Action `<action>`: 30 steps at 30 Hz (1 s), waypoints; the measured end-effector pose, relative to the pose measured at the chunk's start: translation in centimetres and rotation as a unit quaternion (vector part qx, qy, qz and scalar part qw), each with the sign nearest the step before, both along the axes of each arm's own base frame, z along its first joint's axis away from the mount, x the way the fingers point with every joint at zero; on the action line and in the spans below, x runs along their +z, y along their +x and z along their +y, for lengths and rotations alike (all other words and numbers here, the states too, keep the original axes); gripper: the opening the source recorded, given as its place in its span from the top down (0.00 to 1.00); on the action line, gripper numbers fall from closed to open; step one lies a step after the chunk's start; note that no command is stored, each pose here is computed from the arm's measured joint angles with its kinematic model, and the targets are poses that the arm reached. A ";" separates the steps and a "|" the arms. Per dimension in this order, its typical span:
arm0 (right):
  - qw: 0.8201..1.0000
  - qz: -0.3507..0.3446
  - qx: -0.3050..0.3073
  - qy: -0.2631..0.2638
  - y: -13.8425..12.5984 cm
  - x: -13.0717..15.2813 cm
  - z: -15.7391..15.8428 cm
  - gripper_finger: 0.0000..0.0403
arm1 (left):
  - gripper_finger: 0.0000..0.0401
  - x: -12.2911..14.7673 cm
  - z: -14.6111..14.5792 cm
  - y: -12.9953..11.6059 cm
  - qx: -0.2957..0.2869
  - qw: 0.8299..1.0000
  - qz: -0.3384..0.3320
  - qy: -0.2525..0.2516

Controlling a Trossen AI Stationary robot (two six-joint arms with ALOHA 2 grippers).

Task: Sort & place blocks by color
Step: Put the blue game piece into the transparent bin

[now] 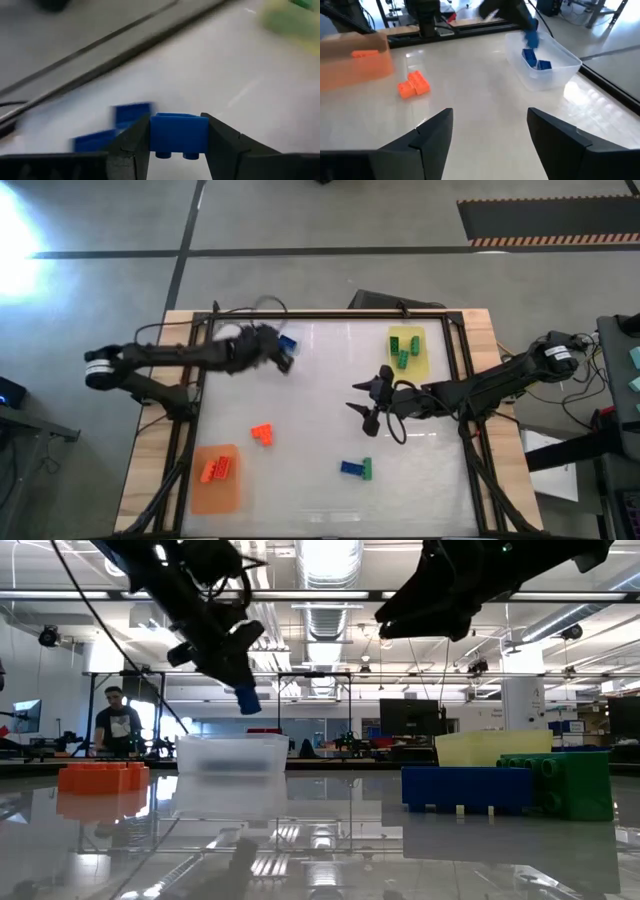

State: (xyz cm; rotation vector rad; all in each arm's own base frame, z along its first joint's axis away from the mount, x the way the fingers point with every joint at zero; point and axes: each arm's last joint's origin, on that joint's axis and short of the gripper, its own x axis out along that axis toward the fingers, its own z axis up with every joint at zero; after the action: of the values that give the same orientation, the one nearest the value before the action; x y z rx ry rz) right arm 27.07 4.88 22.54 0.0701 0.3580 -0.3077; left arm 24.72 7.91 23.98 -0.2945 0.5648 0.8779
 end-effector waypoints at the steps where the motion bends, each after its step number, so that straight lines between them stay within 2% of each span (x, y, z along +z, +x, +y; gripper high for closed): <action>1: 1.000 0.002 0.000 0.000 0.0 0.0 0.0 0.39 | 0.68 0.2 1.2 -0.6 0.025 1.000 0.005 -0.004; 4: 1.000 0.003 0.000 0.000 0.1 -0.2 0.0 0.40 | 0.68 -0.4 4.5 -2.3 0.082 0.996 0.024 -0.026; 8: 1.000 0.009 -0.001 0.000 0.2 -0.4 0.0 0.40 | 0.68 -1.9 7.3 -3.3 0.103 0.992 0.035 -0.067; 11: 1.000 0.009 -0.001 0.000 0.3 -0.6 0.1 0.39 | 0.66 -3.1 8.3 -3.4 0.118 0.988 0.056 -0.078; 19: 1.000 0.011 -0.001 0.000 0.3 -0.6 0.1 0.38 | 0.54 -4.0 8.7 -3.3 0.125 0.986 0.072 -0.080; 27: 1.000 0.009 0.001 0.013 0.2 -0.6 0.2 0.38 | 0.52 -3.4 8.1 -3.1 0.111 0.989 0.064 -0.077; 30: 0.999 0.009 0.021 0.031 0.2 -0.7 0.6 0.38 | 0.52 -2.7 7.5 -3.1 0.098 0.991 0.058 -0.070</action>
State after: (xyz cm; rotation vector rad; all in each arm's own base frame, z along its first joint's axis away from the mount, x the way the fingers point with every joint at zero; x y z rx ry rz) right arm 27.27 5.46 21.87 0.1201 0.3870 -0.2552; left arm 21.58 15.40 21.25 -0.4334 0.7165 1.0526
